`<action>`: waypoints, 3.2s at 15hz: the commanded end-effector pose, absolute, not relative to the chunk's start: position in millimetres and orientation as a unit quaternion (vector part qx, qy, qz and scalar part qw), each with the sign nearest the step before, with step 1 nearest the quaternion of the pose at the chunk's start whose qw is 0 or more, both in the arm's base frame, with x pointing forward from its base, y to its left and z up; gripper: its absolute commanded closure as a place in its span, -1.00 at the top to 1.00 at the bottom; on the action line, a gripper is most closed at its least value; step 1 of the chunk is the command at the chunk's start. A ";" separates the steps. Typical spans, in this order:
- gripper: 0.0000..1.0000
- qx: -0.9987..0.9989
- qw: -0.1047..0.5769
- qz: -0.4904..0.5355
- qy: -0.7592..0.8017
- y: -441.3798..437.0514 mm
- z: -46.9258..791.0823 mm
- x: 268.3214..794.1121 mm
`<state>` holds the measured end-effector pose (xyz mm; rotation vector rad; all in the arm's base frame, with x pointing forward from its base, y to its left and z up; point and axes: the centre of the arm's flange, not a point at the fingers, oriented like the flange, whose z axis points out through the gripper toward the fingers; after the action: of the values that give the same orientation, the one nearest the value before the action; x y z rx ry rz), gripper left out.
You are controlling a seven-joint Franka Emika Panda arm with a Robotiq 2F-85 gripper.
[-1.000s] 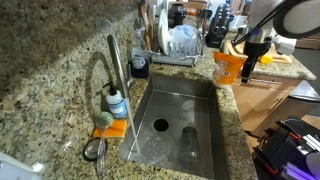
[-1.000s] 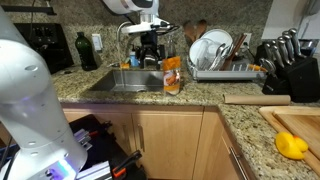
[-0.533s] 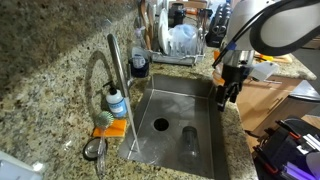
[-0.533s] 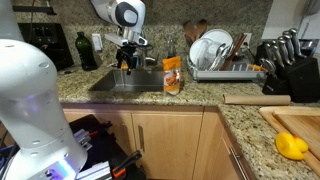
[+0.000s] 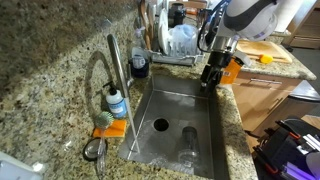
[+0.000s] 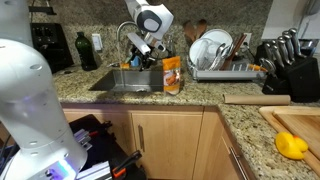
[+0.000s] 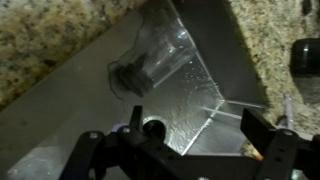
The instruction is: Close the faucet
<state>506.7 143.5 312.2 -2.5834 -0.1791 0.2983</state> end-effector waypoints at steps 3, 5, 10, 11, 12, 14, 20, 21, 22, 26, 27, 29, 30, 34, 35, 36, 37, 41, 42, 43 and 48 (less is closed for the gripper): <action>1.00 -0.981 0.101 0.135 -0.098 212.9 317.5 512.3; 1.00 -0.980 0.120 0.126 -0.096 208.8 310.8 504.1; 1.00 -0.964 0.101 0.192 -0.156 229.0 302.7 481.0; 1.00 -0.957 0.090 0.220 -0.168 238.6 293.7 467.9; 1.00 -0.950 0.083 0.244 -0.178 248.7 287.7 457.9; 1.00 -0.938 0.050 0.292 -0.180 270.2 274.3 436.9; 1.00 -0.931 0.000 0.314 -0.186 279.7 264.8 413.5; 1.00 -0.931 0.000 0.313 -0.185 279.3 265.1 414.2; 1.00 -0.932 0.001 0.313 -0.184 278.1 265.4 415.3; 1.00 -0.888 -0.052 0.337 -0.307 282.1 267.0 384.5; 1.00 -0.878 -0.074 0.352 -0.317 284.3 274.2 372.3; 1.00 -0.854 -0.120 0.386 -0.326 287.1 283.8 347.2; 1.00 -0.842 -0.144 0.401 -0.331 289.0 289.3 334.6; 1.00 -0.830 -0.245 0.381 -0.327 295.9 309.9 298.1; 1.00 -0.825 -0.208 0.407 -0.334 302.4 299.8 314.3; 1.00 -0.826 -0.225 0.394 -0.333 305.4 304.3 308.0; 1.00 -0.827 -0.232 0.388 -0.333 306.6 307.4 304.0; 1.00 -0.756 -0.288 0.371 -0.456 293.5 317.6 315.3; 1.00 -0.740 -0.305 0.369 -0.472 294.2 324.6 316.2; 1.00 -0.724 -0.323 0.367 -0.486 293.8 330.9 316.5; 1.00 -0.703 -0.357 0.264 -0.555 291.8 338.6 351.8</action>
<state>329.3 301.6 333.7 -2.9008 -2.1764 1.3748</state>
